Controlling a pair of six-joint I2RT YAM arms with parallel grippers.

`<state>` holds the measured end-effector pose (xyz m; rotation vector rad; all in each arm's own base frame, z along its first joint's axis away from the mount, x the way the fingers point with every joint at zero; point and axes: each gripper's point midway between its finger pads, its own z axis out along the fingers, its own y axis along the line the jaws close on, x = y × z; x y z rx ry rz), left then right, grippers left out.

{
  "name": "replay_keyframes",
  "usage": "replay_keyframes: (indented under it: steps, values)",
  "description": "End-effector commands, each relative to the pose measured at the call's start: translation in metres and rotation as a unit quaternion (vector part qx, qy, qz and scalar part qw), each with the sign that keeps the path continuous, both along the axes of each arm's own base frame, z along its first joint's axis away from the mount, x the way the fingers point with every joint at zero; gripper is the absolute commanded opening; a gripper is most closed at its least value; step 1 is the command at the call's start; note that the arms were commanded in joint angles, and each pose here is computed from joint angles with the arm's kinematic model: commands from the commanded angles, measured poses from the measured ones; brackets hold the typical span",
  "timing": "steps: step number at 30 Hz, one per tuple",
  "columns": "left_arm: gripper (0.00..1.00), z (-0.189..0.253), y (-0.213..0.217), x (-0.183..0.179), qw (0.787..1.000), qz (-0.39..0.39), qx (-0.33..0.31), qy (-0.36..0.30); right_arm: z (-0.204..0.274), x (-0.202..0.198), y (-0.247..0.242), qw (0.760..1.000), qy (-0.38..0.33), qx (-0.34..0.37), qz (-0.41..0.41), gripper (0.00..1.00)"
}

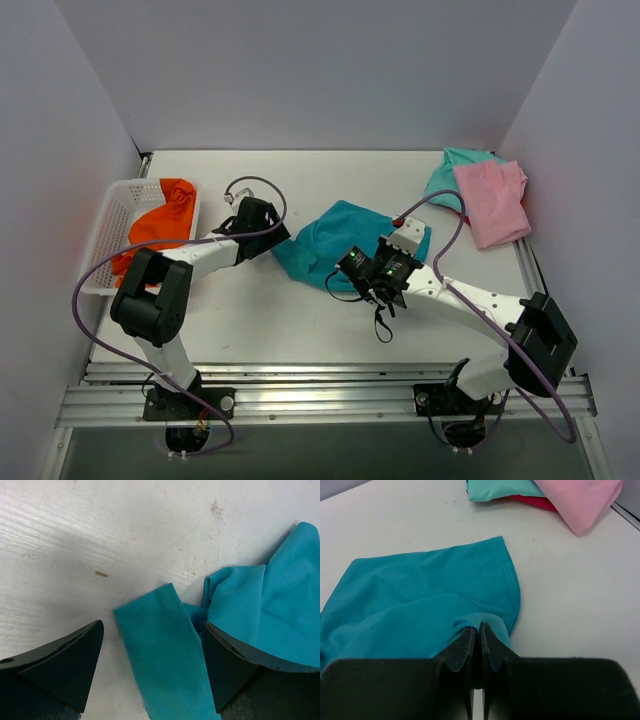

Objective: Fold and stack the t-shirts
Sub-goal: Flatten out the tshirt

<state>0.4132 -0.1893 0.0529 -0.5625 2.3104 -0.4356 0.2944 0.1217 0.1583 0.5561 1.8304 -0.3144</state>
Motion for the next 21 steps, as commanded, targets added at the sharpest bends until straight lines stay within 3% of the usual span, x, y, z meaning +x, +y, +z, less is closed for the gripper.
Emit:
replay_keyframes:
  steps: [1,10,21]
  values:
    - [0.88,0.046,0.004,0.015,0.999,0.012,0.01,-0.044,0.007,-0.001,-0.007,1.0,-0.012,0.001,-0.006,0.0]
    - [0.88,0.052,-0.006,0.037,0.999,0.011,0.013,-0.037,0.008,-0.002,-0.006,1.0,-0.016,0.016,0.002,0.0]
    - [0.86,0.007,-0.018,0.034,0.999,-0.004,0.035,0.009,0.005,-0.003,-0.008,1.0,-0.015,0.027,0.006,0.0]
